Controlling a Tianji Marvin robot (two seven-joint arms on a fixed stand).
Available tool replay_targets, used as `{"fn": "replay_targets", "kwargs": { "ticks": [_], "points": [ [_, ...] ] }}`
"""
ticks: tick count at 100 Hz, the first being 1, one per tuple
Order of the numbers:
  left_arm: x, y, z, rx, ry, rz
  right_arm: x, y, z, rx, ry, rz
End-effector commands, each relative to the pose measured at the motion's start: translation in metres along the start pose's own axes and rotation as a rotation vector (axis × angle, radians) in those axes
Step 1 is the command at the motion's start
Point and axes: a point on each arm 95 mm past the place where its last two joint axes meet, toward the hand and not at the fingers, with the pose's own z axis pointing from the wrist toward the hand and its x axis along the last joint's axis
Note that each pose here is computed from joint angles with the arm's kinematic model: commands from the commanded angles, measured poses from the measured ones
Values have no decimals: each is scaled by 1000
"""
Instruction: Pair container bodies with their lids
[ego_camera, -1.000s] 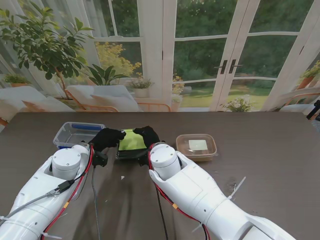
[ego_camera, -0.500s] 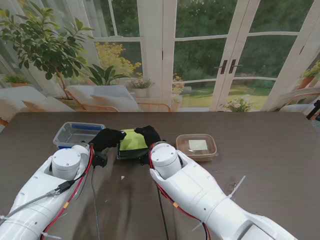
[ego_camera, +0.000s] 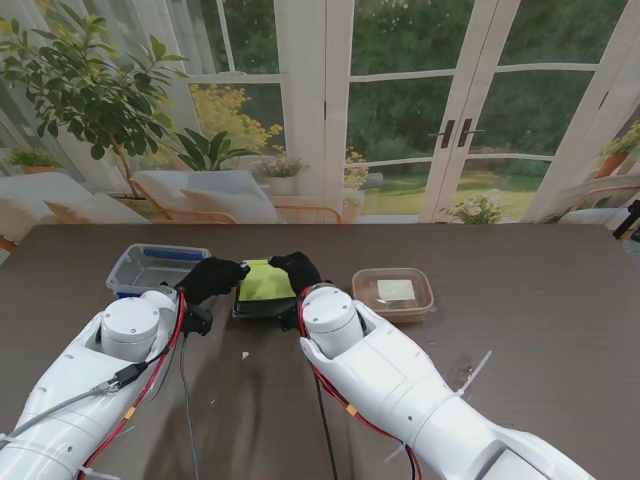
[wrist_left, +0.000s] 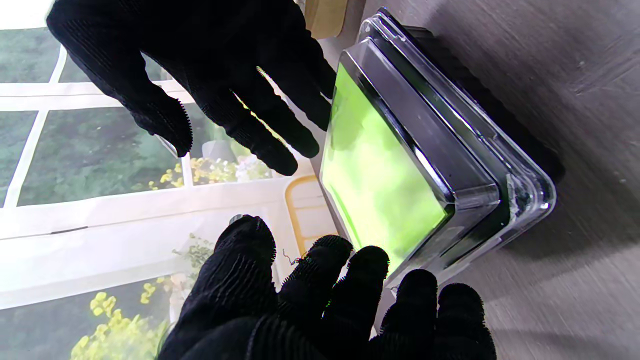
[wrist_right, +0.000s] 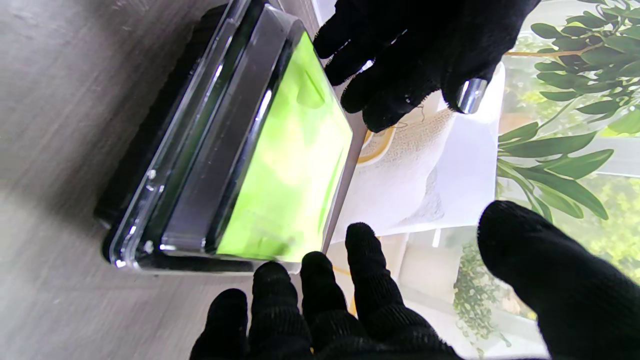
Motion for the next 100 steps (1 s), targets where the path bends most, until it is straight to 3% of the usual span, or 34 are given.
{"fn": "replay_targets", "kwargs": {
  "ticks": [1,64,100],
  "points": [
    [3,1,0,-19,11,3,2,-5,-1,16,6,-1],
    [8,-3,-8,-10,51,51,8,0,1,-18,21,-4],
    [22,-6,-14,42,127,300,18,14,-10,-67,67,-108]
  ]
}}
